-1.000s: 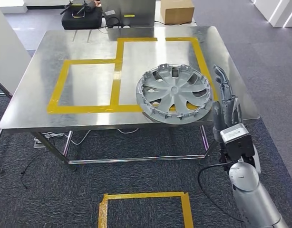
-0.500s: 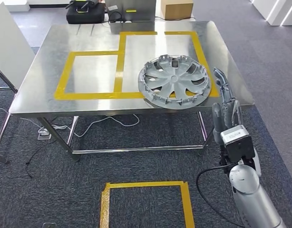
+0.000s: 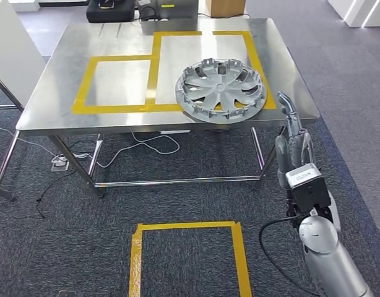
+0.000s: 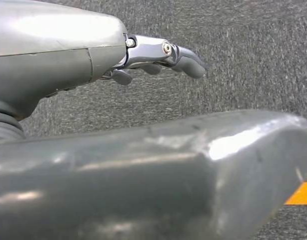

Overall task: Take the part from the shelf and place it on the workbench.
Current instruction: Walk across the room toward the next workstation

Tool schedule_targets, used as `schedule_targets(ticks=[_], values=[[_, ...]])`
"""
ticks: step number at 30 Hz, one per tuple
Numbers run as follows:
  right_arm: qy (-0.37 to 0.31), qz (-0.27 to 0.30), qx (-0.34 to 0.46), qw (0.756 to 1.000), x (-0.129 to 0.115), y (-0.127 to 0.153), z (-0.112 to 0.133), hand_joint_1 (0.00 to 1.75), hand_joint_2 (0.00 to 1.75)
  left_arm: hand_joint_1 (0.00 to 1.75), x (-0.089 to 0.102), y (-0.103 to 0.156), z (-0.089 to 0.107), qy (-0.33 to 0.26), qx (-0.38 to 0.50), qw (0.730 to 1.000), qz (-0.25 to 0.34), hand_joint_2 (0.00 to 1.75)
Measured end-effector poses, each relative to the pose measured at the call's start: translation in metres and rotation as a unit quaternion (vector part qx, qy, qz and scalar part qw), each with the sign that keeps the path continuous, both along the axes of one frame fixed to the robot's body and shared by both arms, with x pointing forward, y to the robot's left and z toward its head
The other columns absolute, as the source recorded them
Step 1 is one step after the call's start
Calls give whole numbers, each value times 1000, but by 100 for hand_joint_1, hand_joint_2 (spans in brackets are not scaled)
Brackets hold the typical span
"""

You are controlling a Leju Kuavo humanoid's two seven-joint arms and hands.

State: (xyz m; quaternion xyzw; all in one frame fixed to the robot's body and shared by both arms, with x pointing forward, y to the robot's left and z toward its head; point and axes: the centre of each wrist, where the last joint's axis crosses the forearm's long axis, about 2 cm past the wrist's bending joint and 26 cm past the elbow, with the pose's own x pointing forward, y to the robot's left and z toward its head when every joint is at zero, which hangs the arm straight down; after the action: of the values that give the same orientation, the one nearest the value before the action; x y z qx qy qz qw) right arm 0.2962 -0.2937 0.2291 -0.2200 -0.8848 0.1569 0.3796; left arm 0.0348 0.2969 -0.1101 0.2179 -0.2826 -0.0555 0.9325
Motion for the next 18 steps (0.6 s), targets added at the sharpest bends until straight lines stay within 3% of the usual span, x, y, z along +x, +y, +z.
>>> schedule_targets(ticks=[18], values=[[28, -39, -5, 999, -4, -7, -6, 0, 0, 0, -2, -1, 0, 1, -2, 1000, 7, 0]])
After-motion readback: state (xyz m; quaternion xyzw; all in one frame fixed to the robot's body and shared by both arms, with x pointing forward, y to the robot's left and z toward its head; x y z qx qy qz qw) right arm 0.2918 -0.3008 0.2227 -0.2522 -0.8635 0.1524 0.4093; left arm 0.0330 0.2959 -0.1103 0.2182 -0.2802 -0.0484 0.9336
